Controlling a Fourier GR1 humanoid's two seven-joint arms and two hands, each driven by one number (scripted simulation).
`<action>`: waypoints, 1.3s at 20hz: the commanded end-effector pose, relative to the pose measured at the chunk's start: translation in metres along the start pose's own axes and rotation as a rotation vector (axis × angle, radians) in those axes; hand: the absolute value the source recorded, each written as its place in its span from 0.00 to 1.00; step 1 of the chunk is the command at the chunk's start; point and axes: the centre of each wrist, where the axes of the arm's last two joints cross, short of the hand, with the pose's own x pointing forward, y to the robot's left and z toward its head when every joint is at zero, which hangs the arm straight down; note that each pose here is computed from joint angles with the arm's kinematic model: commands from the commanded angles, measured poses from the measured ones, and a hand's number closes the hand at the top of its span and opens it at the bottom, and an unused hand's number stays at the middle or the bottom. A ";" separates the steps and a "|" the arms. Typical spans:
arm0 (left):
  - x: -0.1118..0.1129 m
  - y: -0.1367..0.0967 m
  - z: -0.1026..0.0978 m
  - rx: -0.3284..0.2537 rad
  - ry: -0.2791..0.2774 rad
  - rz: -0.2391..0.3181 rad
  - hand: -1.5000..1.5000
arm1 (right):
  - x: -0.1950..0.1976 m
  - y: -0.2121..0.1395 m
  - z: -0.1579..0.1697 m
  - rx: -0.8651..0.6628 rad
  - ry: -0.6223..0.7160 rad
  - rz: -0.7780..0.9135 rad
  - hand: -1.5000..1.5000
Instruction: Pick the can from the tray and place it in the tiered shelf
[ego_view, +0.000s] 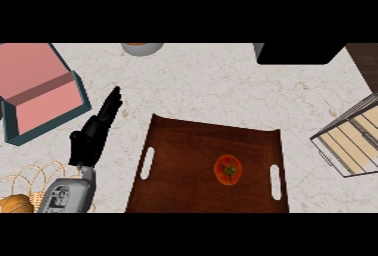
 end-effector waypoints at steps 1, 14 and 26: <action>0.004 -0.002 -0.008 -0.006 0.012 -0.001 0.50 | -0.004 0.008 -0.025 -0.008 -0.030 0.031 1.00; -0.001 -0.011 0.009 -0.013 -0.016 0.007 0.50 | -0.026 0.068 -0.065 -0.110 -0.161 0.203 1.00; 0.001 -0.005 0.001 -0.008 0.001 0.015 0.50 | -0.082 0.107 -0.097 -0.145 -0.090 -0.166 1.00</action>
